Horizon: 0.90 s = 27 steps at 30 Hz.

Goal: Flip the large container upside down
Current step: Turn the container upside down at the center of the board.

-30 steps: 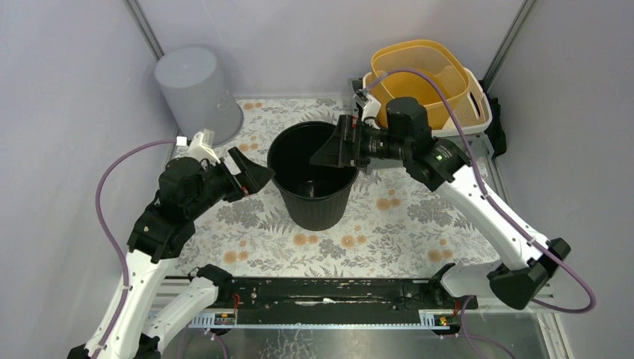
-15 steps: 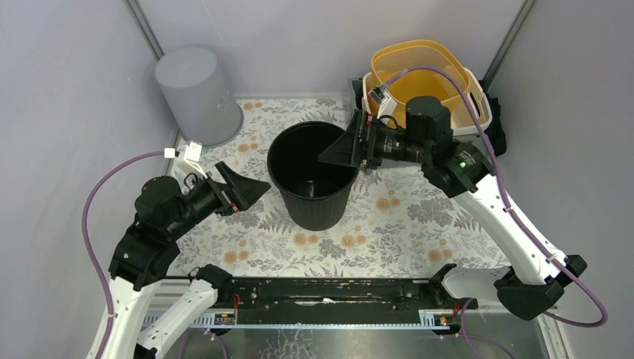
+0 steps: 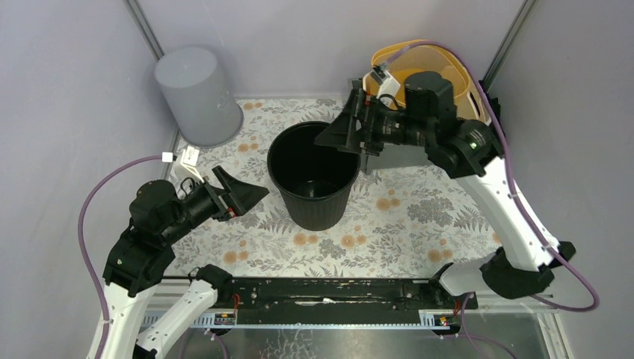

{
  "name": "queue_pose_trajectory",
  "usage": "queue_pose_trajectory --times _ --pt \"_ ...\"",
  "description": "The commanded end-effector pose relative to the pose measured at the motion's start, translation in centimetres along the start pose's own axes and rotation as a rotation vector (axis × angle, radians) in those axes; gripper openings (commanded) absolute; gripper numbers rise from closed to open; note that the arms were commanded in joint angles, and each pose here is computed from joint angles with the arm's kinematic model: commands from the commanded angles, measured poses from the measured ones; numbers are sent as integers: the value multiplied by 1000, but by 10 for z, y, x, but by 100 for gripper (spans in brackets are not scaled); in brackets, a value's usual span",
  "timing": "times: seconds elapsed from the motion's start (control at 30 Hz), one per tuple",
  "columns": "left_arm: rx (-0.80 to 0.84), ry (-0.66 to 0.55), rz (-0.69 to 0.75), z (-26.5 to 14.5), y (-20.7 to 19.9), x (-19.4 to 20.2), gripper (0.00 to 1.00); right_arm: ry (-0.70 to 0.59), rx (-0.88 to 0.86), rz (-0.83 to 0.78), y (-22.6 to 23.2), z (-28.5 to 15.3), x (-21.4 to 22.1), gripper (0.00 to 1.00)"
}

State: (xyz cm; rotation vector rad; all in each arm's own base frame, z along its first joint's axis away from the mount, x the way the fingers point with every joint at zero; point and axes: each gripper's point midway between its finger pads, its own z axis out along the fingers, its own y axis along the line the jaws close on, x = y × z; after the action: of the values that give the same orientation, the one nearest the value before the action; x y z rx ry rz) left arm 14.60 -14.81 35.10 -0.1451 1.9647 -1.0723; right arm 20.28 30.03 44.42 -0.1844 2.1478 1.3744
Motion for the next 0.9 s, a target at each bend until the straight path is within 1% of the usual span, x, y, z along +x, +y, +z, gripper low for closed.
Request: queue_pose_trajectory --times 0.0,0.13,0.27,0.33,0.47,0.57,0.87 --pt "-44 -50 -11 -4 1 -12 100 82 129 -46 -24 21 14 100" --pt "-163 -108 -7 -13 15 -27 100 128 204 -77 -39 49 26 99" --pt "-176 -118 -8 -15 16 -28 100 168 311 -170 -47 69 41 100" --pt "-173 -109 -5 -14 17 -27 100 179 328 -199 -45 79 47 99" --pt "-166 -94 -12 -14 18 -21 100 190 339 -226 -46 98 49 89" --pt "-159 -86 -23 -14 19 -16 100 201 384 -251 -55 114 47 78" --pt "-137 -81 -35 -26 14 -11 100 201 454 -259 -72 159 52 74"
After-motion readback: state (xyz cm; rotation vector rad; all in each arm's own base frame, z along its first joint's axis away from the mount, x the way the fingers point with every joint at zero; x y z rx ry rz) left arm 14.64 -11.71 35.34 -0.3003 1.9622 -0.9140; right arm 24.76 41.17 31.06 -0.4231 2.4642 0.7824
